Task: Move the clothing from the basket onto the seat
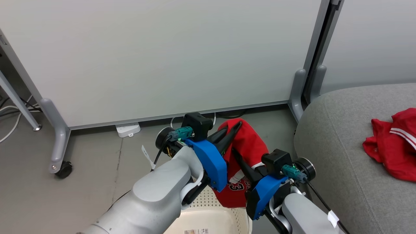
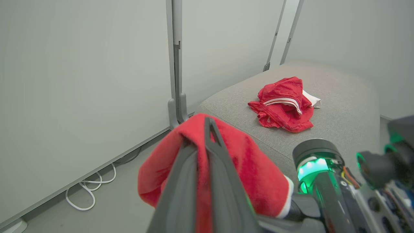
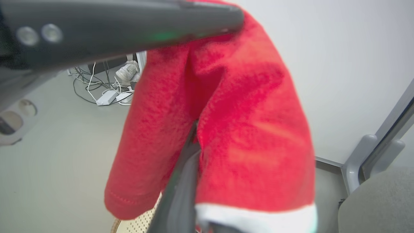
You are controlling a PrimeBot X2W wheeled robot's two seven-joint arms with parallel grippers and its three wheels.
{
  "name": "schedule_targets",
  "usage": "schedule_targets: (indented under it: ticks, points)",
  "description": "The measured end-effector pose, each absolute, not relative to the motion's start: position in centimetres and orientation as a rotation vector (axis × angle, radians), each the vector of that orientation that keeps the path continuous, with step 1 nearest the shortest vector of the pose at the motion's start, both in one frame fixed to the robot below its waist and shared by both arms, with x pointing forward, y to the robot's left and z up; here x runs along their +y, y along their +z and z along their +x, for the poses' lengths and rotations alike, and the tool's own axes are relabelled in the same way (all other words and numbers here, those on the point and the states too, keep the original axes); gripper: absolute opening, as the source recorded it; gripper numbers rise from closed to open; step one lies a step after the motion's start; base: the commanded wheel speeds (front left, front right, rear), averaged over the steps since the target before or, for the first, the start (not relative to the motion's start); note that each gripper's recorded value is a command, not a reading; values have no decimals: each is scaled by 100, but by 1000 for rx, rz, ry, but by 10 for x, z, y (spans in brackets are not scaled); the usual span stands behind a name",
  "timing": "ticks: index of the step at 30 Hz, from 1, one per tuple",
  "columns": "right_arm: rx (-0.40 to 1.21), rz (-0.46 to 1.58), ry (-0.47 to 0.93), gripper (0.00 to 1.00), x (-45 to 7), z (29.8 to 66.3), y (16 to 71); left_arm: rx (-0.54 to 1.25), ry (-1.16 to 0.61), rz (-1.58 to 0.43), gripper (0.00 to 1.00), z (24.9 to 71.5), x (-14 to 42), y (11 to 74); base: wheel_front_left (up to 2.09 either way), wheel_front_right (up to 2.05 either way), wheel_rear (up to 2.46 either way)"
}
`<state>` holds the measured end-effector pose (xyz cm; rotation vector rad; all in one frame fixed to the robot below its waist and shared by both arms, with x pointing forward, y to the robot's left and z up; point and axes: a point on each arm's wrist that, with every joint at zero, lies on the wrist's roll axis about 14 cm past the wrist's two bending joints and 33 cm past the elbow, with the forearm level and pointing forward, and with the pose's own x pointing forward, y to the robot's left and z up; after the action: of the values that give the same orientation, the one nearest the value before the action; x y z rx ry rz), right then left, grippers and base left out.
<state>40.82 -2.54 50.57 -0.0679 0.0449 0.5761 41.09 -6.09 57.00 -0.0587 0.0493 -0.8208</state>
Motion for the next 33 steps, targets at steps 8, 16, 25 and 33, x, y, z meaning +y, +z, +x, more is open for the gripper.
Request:
schedule_targets:
  ticks: [8, 16, 25, 33]
  points:
    - [53, -79, 571, 0, -29, 409, 502, 51, -821, -68, 0, 413, -62, 569, 0, 0, 0]
    - [60, -81, 568, 0, -31, 408, 498, 54, -822, -74, 0, 413, -63, 568, 0, 0, 0]
    - [62, -80, 562, 0, -34, 408, 497, 52, -826, -72, 100, 413, -66, 567, 0, 0, 0]
    - [53, -82, 546, 0, -41, 410, 500, -1, -790, -123, 100, 412, -63, 578, 0, 0, 0]
